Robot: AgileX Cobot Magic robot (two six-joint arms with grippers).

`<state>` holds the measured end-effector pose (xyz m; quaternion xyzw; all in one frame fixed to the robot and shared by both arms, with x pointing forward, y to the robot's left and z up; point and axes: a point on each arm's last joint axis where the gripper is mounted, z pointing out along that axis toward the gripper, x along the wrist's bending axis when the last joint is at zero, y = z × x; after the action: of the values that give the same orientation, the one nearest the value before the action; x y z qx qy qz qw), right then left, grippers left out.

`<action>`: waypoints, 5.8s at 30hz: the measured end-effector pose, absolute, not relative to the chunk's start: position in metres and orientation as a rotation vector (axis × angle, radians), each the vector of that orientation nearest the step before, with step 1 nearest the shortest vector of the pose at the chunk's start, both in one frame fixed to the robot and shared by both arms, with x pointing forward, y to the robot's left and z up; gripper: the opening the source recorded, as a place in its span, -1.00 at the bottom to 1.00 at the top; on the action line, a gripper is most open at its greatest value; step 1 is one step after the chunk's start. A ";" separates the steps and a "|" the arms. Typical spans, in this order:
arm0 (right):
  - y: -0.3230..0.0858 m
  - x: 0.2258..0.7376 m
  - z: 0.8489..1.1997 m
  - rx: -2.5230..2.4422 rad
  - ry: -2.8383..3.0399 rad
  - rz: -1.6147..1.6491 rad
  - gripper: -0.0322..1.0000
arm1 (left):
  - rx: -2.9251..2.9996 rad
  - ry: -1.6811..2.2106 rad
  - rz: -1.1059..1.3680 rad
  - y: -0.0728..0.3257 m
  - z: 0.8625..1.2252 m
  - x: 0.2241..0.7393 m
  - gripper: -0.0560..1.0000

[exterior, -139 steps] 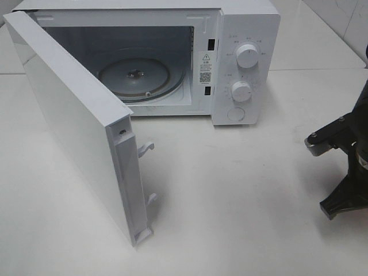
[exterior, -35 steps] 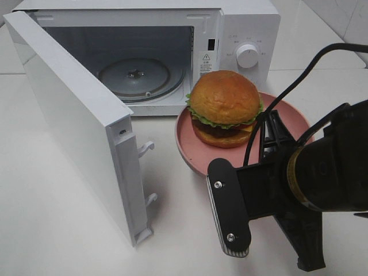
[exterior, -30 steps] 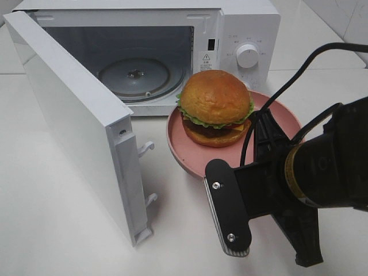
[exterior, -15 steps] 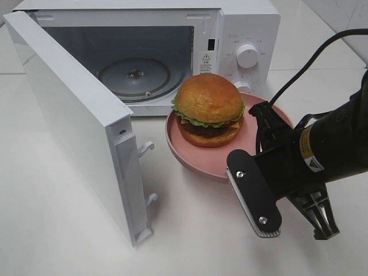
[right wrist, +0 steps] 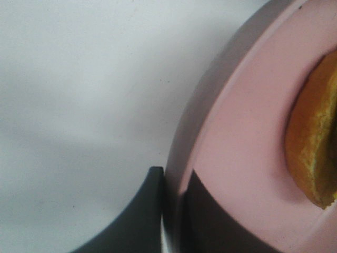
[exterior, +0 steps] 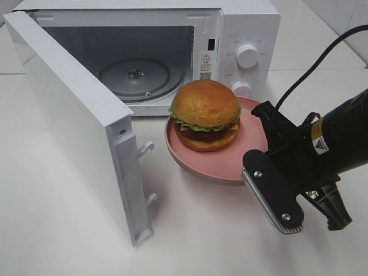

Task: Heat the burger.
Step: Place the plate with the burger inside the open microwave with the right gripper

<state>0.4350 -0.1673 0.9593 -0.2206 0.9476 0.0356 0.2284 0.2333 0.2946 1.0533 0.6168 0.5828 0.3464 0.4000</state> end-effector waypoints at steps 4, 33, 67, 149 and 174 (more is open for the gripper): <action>-0.168 0.437 0.960 -0.684 2.596 0.164 -0.85 | 1.560 1.474 0.876 0.295 1.053 0.233 0.73; -0.159 0.440 0.963 -0.784 2.507 0.293 -0.85 | 1.560 1.474 0.876 0.295 1.053 0.233 0.73; -0.114 0.494 0.959 -0.873 2.493 0.271 -0.85 | 1.560 1.474 0.876 0.295 1.053 0.233 0.73; -0.011 0.634 0.942 -0.677 2.555 0.233 -0.85 | 1.561 1.474 0.877 0.295 1.053 0.233 0.73; 0.007 0.665 0.931 -0.571 2.506 0.227 -0.81 | 1.562 1.473 0.877 0.295 1.053 0.233 0.73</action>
<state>0.6653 0.0071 0.9308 -0.2128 0.9332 0.0845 0.2769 0.2333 0.2946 1.0533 0.6174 0.5822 0.3468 0.3996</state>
